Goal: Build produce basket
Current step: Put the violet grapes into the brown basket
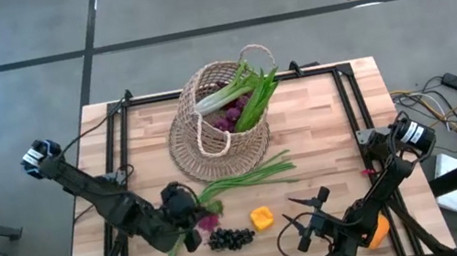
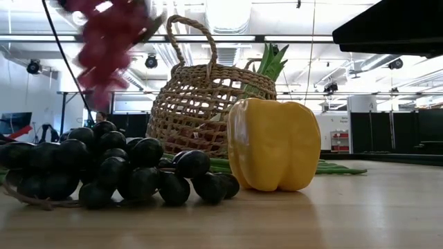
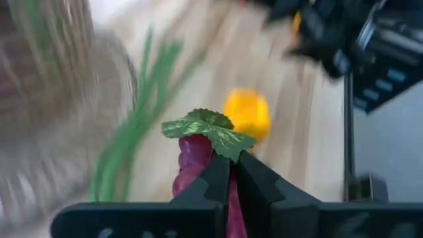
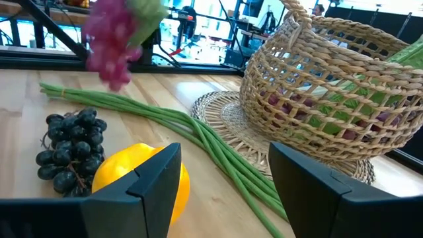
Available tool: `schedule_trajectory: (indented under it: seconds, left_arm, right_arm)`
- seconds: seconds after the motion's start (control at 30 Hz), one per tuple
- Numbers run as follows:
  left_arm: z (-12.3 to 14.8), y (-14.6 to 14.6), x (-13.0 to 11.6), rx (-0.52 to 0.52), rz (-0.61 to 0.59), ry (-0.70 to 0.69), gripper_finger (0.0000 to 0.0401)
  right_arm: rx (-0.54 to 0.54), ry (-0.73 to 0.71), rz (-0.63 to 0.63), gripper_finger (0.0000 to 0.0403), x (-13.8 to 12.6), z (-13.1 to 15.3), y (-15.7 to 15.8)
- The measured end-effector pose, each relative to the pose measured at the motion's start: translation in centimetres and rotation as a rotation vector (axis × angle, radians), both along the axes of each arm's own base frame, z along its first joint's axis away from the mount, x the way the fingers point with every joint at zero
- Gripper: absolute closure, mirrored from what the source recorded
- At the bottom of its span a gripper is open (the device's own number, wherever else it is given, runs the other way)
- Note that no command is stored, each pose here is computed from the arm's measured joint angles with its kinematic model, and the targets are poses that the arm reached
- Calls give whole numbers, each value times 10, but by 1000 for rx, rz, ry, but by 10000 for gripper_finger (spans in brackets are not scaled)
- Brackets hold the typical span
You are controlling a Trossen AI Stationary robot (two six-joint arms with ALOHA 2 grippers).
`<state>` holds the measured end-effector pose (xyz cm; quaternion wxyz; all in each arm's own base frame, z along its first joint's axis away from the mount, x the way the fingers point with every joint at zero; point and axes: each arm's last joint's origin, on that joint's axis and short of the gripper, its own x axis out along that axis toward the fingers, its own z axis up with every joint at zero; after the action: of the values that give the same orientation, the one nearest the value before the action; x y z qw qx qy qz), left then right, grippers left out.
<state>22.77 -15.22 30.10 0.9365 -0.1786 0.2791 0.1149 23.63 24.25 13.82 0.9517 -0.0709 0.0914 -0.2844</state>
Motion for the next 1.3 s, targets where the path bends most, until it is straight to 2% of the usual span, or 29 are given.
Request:
schedule_trajectory:
  seconds: [0.17, 0.27, 0.4, 0.53, 0.7, 0.87, 1.0, 1.17, 1.3]
  left_arm:
    - [35, 14, 27, 198, -38, -210, 400]
    - [57, 32, 46, 351, -31, -340, 400]
    - [87, 69, 62, 544, 60, -452, 400]
    - [102, 115, 71, 694, 160, -447, 400]
    - [90, 175, 76, 705, 185, -389, 400]
    - [57, 211, 77, 596, 160, -244, 400]
    - [32, 215, 75, 511, 132, -91, 400]
    - [8, 212, 74, 473, 72, 109, 400]
    - [-10, 212, 83, 431, 73, 169, 400]
  right_arm:
    - [-2, -1, -6, 182, 1, 0, -1]
    - [-5, -3, -14, 182, 2, 0, -3]
    - [-4, -4, -17, 182, 3, 0, -3]
    - [-3, -5, -17, 182, 3, 0, -3]
    - [-3, -5, -17, 182, 3, 0, -3]
    - [-2, -4, -17, 182, 3, 0, -3]
    - [1, 0, -13, 182, 3, 0, -3]
    - [1, 1, -13, 182, 3, 0, -3]
    - [0, 1, -13, 182, 3, 0, -3]
